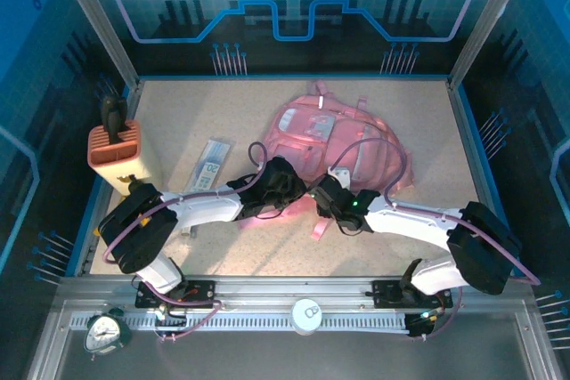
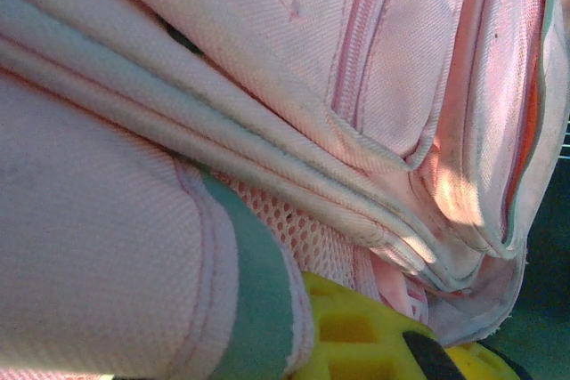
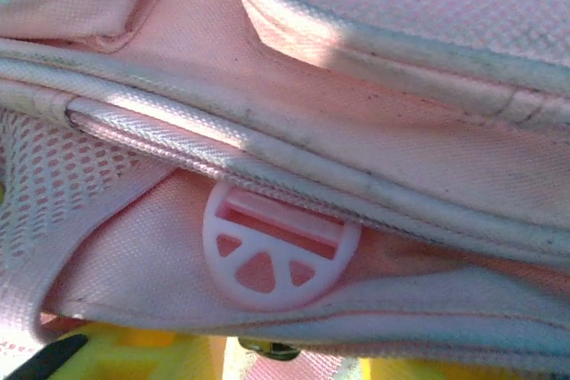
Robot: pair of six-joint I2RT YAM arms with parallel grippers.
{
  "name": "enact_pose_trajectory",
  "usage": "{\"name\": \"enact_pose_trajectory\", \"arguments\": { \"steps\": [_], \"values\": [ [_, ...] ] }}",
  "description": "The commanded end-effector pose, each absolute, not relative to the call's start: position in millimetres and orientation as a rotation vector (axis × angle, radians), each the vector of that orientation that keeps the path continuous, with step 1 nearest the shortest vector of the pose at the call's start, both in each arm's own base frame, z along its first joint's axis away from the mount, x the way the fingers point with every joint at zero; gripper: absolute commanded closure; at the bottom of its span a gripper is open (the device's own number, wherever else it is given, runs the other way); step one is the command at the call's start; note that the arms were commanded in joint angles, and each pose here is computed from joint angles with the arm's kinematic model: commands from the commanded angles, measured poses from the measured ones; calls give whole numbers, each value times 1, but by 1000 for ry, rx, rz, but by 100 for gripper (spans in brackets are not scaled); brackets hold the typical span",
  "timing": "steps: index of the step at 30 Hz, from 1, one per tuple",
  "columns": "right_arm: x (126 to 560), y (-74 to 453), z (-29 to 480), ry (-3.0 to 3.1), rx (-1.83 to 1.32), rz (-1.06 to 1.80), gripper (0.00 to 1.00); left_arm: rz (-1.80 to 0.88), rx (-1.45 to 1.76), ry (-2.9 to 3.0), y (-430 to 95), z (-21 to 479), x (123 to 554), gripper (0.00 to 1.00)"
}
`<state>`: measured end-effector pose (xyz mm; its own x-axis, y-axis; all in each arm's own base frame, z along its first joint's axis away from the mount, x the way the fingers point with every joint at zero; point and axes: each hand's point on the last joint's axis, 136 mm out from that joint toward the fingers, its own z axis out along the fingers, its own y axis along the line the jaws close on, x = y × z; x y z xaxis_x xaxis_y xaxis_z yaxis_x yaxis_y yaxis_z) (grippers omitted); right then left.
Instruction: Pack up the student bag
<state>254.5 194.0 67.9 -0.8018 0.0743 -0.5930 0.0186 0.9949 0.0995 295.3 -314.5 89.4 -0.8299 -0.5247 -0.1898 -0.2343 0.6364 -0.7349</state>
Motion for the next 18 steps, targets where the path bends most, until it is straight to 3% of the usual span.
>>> {"name": "enact_pose_trajectory", "arguments": {
  "steps": [1, 7, 13, 18],
  "values": [
    [259, 181, 77, 2448, 133, 87, 65, -1150, -509, 2406, -329, 123, 290, 100],
    [260, 187, 77, 2466, 110, 118, 76, -1142, -494, 2403, -329, 126, 292, 100],
    [271, 199, 77, 2457, 36, 100, 61, -1149, -488, 2401, -331, 128, 293, 100],
    [278, 192, 78, 2441, 39, 50, 73, -1138, -490, 2399, -327, 127, 291, 100]
  ]
}}
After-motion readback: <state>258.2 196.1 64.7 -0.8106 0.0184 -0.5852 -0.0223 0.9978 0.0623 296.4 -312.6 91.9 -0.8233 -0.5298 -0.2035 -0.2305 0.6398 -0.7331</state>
